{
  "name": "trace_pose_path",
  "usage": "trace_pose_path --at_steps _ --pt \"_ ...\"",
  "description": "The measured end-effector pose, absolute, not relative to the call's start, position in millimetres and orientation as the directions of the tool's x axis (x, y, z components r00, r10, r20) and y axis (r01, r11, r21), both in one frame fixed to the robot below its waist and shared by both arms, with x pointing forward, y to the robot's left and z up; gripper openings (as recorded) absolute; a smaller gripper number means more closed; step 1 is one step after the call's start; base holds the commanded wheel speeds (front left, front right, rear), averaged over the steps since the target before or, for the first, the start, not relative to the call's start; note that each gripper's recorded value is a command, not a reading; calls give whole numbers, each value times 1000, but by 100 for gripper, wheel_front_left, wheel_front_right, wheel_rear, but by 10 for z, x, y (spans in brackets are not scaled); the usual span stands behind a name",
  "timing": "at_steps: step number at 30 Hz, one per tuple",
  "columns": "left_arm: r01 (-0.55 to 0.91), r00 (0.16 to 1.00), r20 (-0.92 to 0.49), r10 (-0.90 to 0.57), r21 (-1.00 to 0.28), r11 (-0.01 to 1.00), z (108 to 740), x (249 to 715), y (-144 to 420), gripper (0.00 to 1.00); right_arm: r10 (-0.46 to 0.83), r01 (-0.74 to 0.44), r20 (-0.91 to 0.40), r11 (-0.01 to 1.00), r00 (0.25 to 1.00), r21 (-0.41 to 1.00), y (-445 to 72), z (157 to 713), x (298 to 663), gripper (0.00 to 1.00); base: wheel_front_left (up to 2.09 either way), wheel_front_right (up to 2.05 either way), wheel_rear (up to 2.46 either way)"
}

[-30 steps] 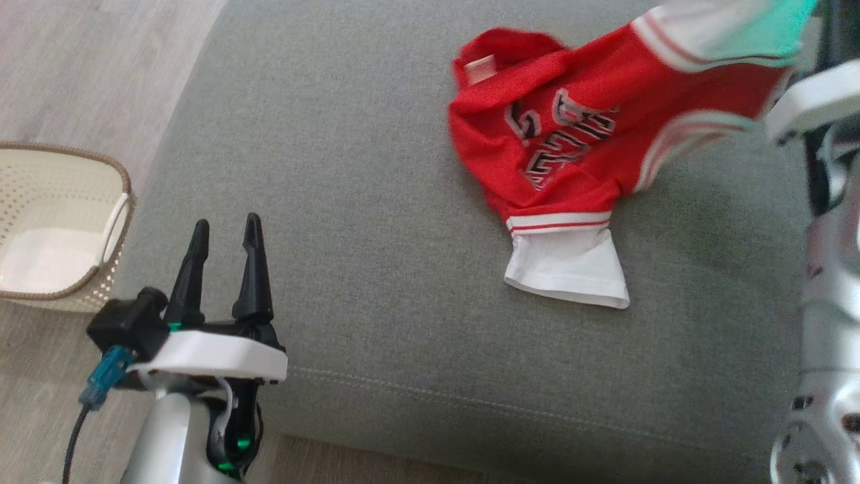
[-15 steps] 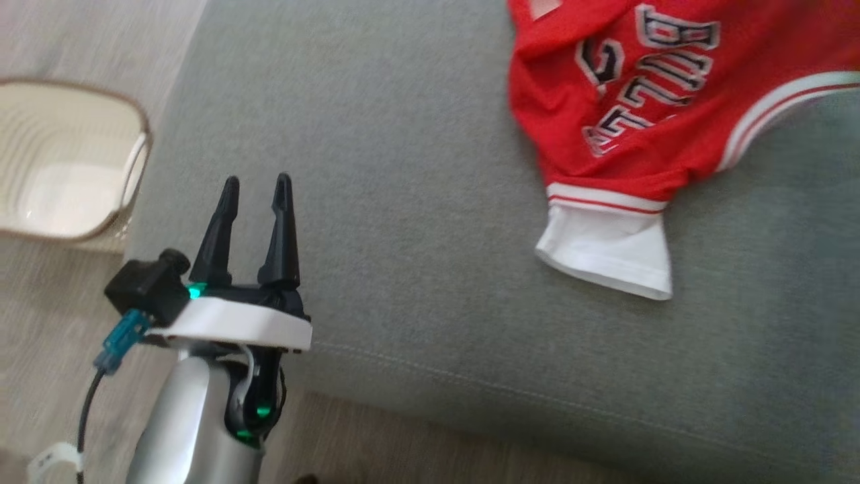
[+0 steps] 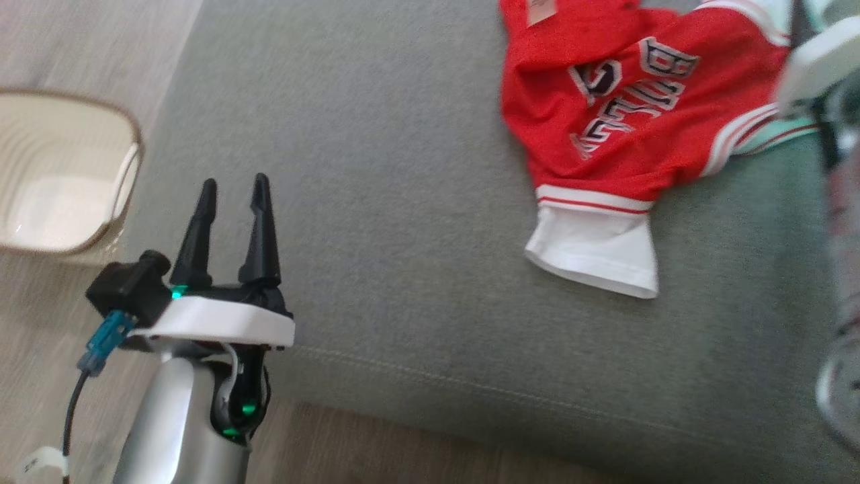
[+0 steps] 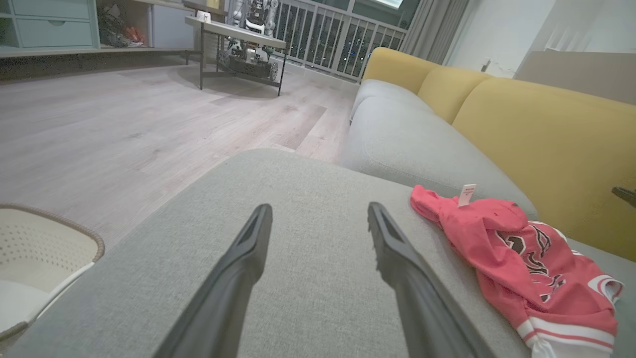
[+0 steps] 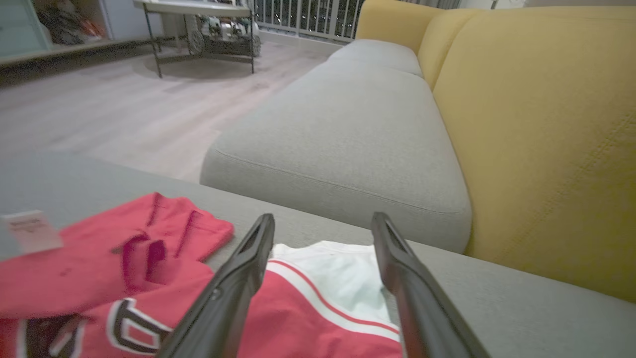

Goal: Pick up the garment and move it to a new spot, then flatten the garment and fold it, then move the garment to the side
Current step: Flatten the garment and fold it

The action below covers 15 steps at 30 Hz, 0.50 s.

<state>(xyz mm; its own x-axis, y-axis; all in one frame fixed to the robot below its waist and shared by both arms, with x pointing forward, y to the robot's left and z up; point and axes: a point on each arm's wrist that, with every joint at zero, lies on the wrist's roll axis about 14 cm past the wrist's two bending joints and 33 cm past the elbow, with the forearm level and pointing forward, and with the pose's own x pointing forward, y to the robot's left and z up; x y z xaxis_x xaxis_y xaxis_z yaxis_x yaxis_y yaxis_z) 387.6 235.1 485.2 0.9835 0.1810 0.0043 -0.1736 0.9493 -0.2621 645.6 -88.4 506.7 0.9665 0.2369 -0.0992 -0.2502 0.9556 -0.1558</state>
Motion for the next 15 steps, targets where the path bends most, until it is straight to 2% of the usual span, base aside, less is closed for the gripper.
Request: trace_pose_path --at_steps 5,10,15 --pt "-131 987 55 150 -259 957 5006 3905 2255 100 261 -263 -32 964 965 -37 -700 5301 6171 100 0 0 0" --pt "-85 990 85 112 -273 958 5098 3882 2107 100 261 -269 93 959 961 91 -726 5575 5793 100 0 0 0" --pt "-28 994 96 58 -287 957 5129 3847 1891 100 225 -230 47 951 973 207 -1010 5146 5106 100 0 0 0"
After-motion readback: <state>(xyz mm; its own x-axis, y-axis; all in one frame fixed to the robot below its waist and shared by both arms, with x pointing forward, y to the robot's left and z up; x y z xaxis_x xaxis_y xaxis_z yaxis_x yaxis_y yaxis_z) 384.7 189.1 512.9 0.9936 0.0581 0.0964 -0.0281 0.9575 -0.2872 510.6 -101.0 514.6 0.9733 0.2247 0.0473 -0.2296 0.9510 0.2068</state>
